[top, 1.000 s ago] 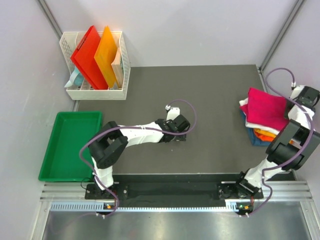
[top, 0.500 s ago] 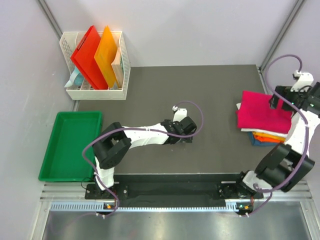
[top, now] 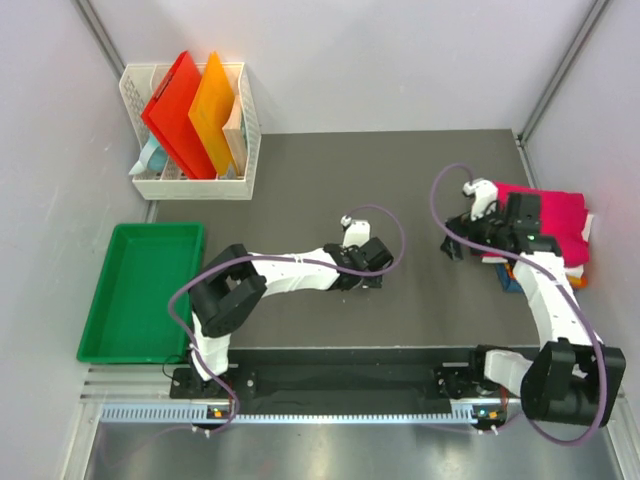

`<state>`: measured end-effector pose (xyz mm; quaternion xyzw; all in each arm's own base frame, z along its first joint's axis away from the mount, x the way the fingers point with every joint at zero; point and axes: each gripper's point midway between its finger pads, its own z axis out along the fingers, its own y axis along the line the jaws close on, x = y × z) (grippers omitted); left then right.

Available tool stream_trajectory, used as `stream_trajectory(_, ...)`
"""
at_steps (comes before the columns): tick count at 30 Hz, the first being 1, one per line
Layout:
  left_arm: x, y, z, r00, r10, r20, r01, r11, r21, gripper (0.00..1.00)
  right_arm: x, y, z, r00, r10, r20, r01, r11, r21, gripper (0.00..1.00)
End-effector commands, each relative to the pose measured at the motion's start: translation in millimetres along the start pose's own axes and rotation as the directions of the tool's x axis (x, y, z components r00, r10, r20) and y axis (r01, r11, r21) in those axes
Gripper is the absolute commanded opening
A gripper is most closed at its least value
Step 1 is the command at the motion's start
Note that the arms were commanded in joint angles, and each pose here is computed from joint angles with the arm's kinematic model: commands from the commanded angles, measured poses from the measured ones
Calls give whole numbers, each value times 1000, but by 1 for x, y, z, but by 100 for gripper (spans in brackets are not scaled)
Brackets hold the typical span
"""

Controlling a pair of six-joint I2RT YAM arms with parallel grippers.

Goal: Fold and stack the t-shirts
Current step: Put the neatly folded tshirt into the corner of the board with the right arm

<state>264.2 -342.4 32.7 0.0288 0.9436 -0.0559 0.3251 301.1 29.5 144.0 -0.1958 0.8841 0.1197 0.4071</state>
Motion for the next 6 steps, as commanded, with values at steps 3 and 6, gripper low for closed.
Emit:
stream_trajectory(3,-4,18,-19,999,-18,44,20,999,-44,99,-46,47,13,980,-180,88,179,984,18,100)
stream_trajectory(6,-3,23,-21,998,-24,51,27,998,-53,99,-59,69,22,981,-172,87,173,985,-5,100)
